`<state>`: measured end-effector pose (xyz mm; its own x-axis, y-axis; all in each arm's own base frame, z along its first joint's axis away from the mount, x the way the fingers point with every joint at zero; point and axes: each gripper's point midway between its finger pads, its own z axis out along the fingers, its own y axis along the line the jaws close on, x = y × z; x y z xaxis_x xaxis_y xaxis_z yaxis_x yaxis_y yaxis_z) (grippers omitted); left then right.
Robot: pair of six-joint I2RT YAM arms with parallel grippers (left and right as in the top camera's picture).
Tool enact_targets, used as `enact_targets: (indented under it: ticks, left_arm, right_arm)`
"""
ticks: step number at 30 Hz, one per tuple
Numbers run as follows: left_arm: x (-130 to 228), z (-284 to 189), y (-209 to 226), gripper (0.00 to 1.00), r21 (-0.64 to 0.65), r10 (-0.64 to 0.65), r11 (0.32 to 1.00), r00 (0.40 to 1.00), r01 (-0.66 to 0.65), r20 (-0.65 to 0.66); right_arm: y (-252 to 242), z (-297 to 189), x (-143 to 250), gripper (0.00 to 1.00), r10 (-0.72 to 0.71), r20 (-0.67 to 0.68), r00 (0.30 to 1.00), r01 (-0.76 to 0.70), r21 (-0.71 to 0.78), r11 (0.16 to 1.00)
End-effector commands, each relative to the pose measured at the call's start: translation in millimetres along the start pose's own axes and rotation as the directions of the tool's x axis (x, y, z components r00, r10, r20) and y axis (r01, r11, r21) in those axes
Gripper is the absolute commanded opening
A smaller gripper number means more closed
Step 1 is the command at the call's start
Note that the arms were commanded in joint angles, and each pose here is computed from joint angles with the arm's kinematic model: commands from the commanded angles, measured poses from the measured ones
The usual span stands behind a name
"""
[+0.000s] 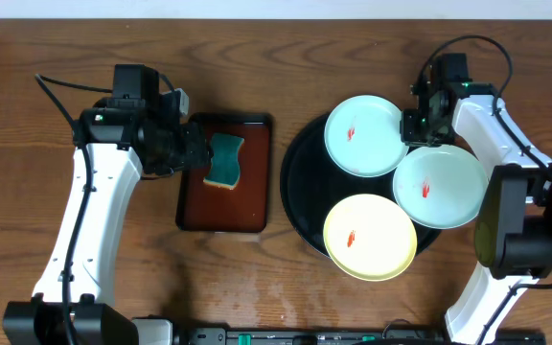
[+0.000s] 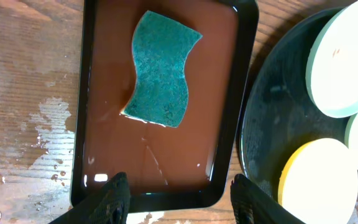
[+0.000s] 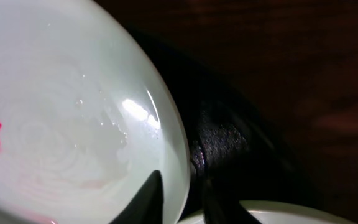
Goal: Clean dirty plates on tray and stack at the side
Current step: 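Reach left gripper to the green sponge and right gripper to the top white plate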
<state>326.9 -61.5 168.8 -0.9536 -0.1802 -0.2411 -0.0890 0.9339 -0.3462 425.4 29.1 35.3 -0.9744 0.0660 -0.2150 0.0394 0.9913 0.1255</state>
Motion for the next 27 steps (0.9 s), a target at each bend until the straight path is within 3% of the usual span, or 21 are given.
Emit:
enact_targets:
  ticks: [1,21,23,25,27]
  left_arm:
    - [-3,0,1,0.54,-0.013,0.003,1.000,1.000,-0.003,0.010]
    - [-6,-1,8,0.54,-0.053,0.001,0.999,1.000,0.000,0.026]
    - [-6,-1,8,0.54,-0.053,0.001,0.999,1.000,0.000,0.026]
    - [-7,-1,8,0.54,-0.053,0.002,0.999,1.000,0.000,0.027]
    - [-8,-1,8,0.54,-0.052,0.003,0.999,0.999,-0.002,0.032]
  right_arm:
    - [4,1,-5,0.15,-0.011,0.008,1.000,0.011,-0.003,1.000]
    - [-1,15,12,0.13,-0.009,-0.023,1.000,0.010,0.014,1.000]
    - [-1,16,13,0.11,-0.009,-0.024,1.000,0.009,0.014,1.000]
    - [-1,14,12,0.01,-0.009,-0.019,1.000,0.010,0.013,1.000]
    - [0,13,11,0.01,-0.010,-0.014,1.000,0.011,0.008,1.000]
